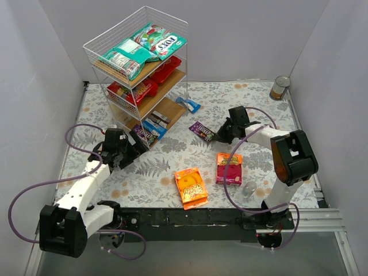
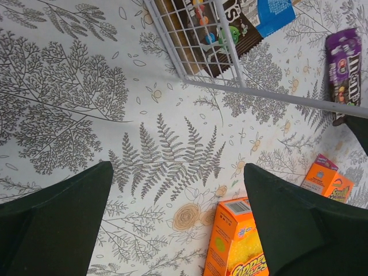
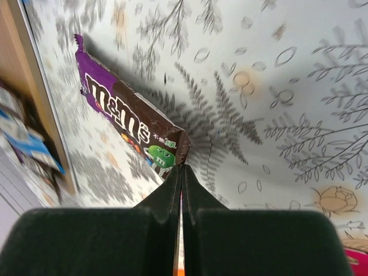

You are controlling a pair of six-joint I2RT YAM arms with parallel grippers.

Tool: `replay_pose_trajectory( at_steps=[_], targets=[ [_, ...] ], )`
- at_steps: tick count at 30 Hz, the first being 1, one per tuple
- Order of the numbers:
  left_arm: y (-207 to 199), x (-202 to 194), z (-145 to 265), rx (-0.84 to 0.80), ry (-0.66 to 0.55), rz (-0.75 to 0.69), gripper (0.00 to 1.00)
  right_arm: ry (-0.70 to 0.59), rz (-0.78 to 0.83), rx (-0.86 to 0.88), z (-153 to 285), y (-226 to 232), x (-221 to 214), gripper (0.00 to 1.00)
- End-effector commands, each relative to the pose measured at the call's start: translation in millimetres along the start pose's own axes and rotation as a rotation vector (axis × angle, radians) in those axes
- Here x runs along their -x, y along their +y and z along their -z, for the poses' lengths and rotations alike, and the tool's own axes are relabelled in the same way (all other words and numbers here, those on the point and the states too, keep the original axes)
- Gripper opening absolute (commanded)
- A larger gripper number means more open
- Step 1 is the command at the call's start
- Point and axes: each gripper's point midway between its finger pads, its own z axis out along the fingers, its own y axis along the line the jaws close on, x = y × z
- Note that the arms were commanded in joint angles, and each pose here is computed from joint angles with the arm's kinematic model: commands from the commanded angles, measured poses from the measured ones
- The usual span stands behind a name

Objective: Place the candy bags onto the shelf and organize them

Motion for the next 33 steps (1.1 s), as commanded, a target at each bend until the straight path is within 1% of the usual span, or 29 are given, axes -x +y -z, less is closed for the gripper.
replay_pose_trajectory(
  at_steps=[1,3,5,6,8,10,11,14,15,17,19,20,21,22,25,26,28,30,32,33],
  targets=[
    [-11.7,-4.7,-3.0,-0.075,0.029,-0.016,0.98,0.158,0.247,0.062,23.2,-2.9,-30.4,0.01],
    [-12.4,-8.7,-5.1,-0.084,0.048,-0.014,0.98,0.229,0.286,0.068,24.7,-7.6,-42.8,0.01],
    [-16.0,-14.3,-7.7,-0.112,0.076,-0.013,0.98,0.317,0.365,0.126,22.0,-5.4,-58.4,0.01],
    [-16.5,-15.9,-8.5,-0.118,0.083,-0.014,0.98,0.366,0.374,0.092,23.5,-12.7,-67.2,0.01],
    [-18.2,-20.7,-10.7,-0.134,0.106,-0.009,0.98,0.412,0.467,0.121,20.9,-9.3,-80.1,0.01],
    [-18.2,-21.8,-11.6,-0.135,0.113,0.003,0.98,0.425,0.518,0.118,20.6,-10.0,-87.8,0.01],
    [-16.8,-24.3,-12.1,-0.134,0.118,0.004,0.98,0.437,0.57,0.126,20.1,-7.6,-95.2,0.01],
    [-18.1,-29.2,-11.8,-0.154,0.132,0.01,0.93,0.469,0.654,0.194,19.3,5.9,-112.6,0.01],
    [-18.4,-31.0,-11.1,-0.161,0.138,0.012,0.9,0.481,0.688,0.202,17.7,7.2,-116.4,0.01],
    [-17.4,-35.0,-11.5,-0.168,0.149,0.018,0.87,0.521,0.745,0.199,13.0,7.3,-130.1,0.01],
    [-18.3,-38.4,-10.6,-0.18,0.162,0.02,0.83,0.5,0.817,0.208,9.7,17.1,-134.6,0.01],
    [-18.1,-39.9,-10.1,-0.182,0.167,0.019,0.82,0.496,0.826,0.206,7.0,18.8,-135.3,0.01],
    [-17.3,-41.6,-9.6,-0.185,0.171,0.02,0.81,0.486,0.832,0.214,5.1,24.4,-135.1,0.01],
    [-18.2,-42.3,-9.0,-0.19,0.174,0.019,0.77,0.482,0.827,0.223,4.0,28.9,-135.6,0.01],
    [-18.7,-44.4,-9.0,-0.2,0.181,0.014,0.74,0.456,0.829,0.267,-2.5,45.9,-135.8,0.01],
    [-19.8,-47.1,-8.6,-0.21,0.195,0.014,0.72,0.46,0.826,0.264,-6.7,46.6,-136.4,0.01],
    [-18.3,-50.3,-11.0,-0.208,0.21,0.014,0.7,0.459,0.836,0.262,-9.5,54.6,-136.4,0.01],
    [-18.9,-53.9,-12.2,-0.218,0.229,0.017,0.68,0.473,0.843,0.241,-12.5,51.2,-138.2,0.01],
    [-18.4,-56.9,-15.2,-0.224,0.241,0.028,0.65,0.466,0.844,0.227,-11.6,49.2,-137.7,0.12],
    [-18.2,-58.1,-16.4,-0.225,0.244,0.037,0.64,0.462,0.841,0.228,-10.0,48.7,-137.8,0.23]
  ],
)
